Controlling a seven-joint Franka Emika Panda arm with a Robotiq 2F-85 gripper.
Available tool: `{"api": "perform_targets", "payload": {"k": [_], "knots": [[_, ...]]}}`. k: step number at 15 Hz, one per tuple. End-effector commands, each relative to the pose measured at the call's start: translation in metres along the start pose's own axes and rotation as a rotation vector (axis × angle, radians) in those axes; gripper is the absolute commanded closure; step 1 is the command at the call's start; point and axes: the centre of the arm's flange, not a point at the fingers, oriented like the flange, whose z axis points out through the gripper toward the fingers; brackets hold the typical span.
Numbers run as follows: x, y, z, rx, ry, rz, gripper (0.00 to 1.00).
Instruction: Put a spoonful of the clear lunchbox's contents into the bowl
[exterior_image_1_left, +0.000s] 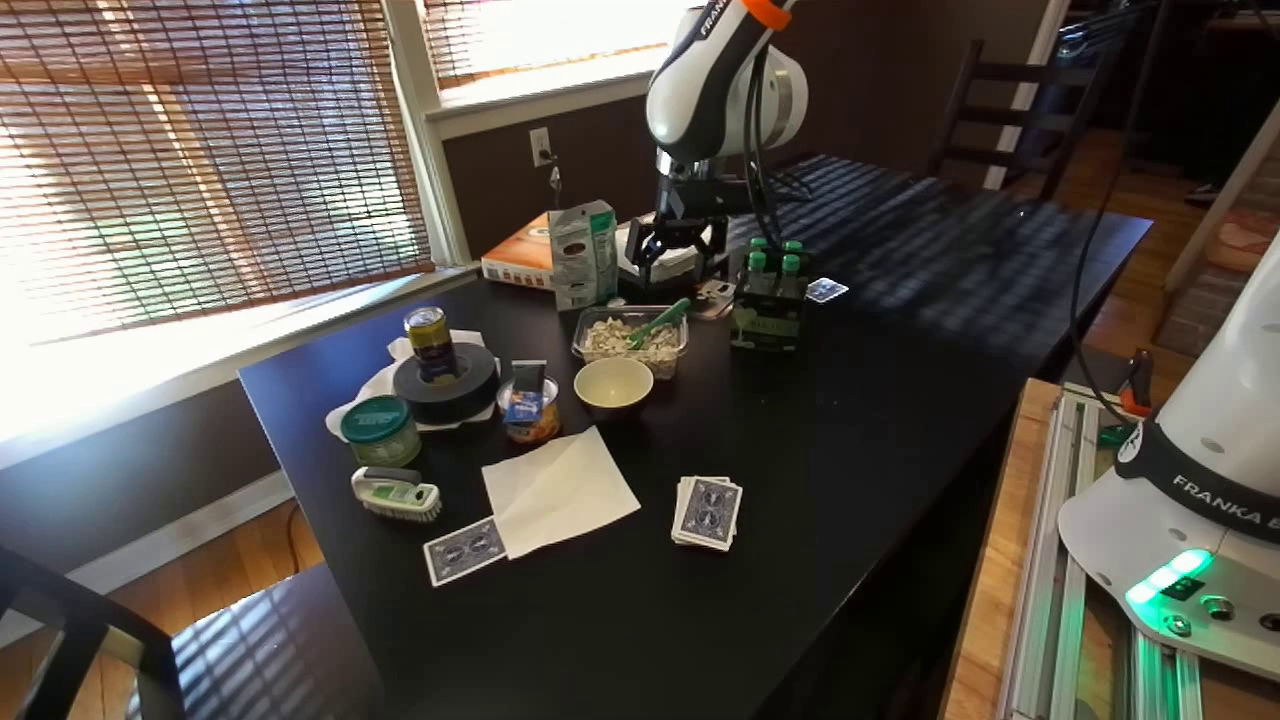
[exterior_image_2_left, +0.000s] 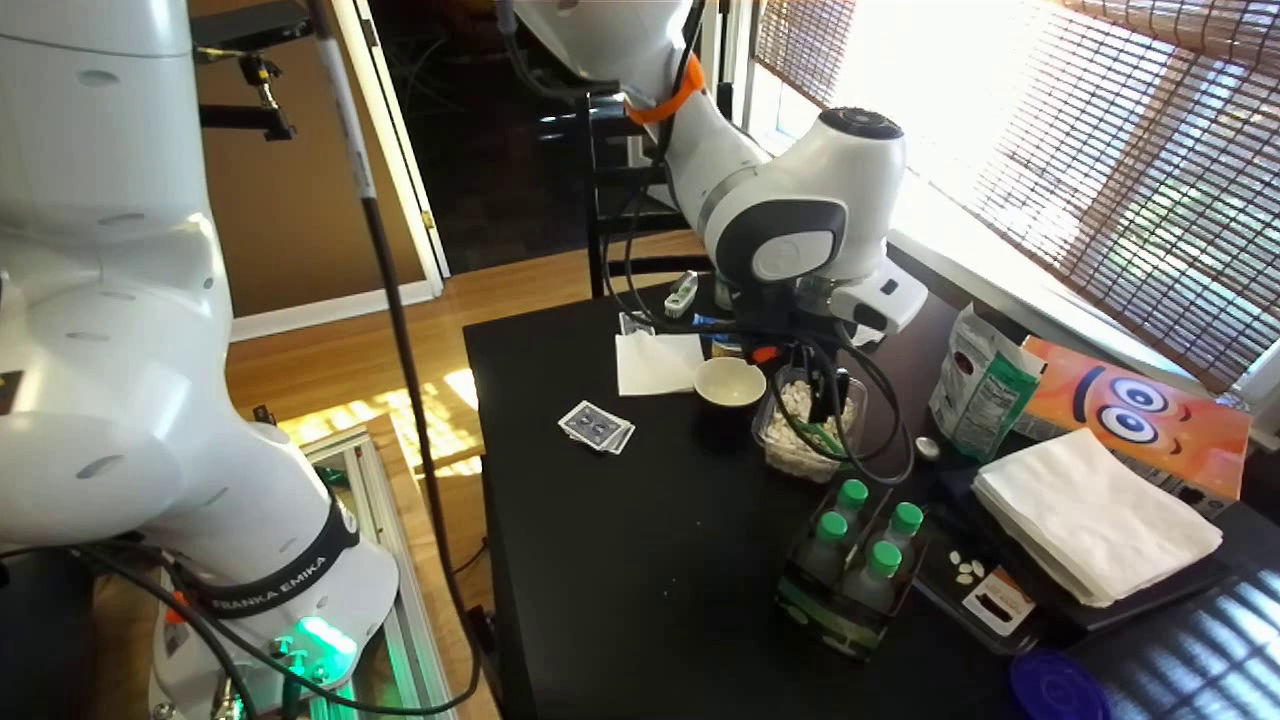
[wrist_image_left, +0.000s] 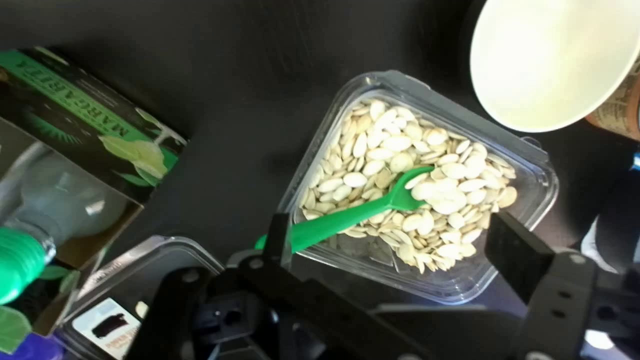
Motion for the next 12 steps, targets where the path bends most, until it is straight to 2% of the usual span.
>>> {"api": "perform_targets", "payload": {"k": [1, 5, 8, 9, 10, 12], "knots": [[0.063, 0.001, 0.018, 0.079, -0.022, -0.094, 0.00], [0.124, 0.030, 0.042, 0.146, -0.014, -0.235, 0.00], [0.155, 0.059, 0.069, 0.233, -0.077, -0.345, 0.00], [0.162, 0.064, 0.078, 0.240, -0.115, -0.318, 0.00], [0.119, 0.063, 0.054, 0.189, -0.066, -0.303, 0.00], [0.130, 0.077, 0.069, 0.208, -0.098, -0.305, 0.00]]}}
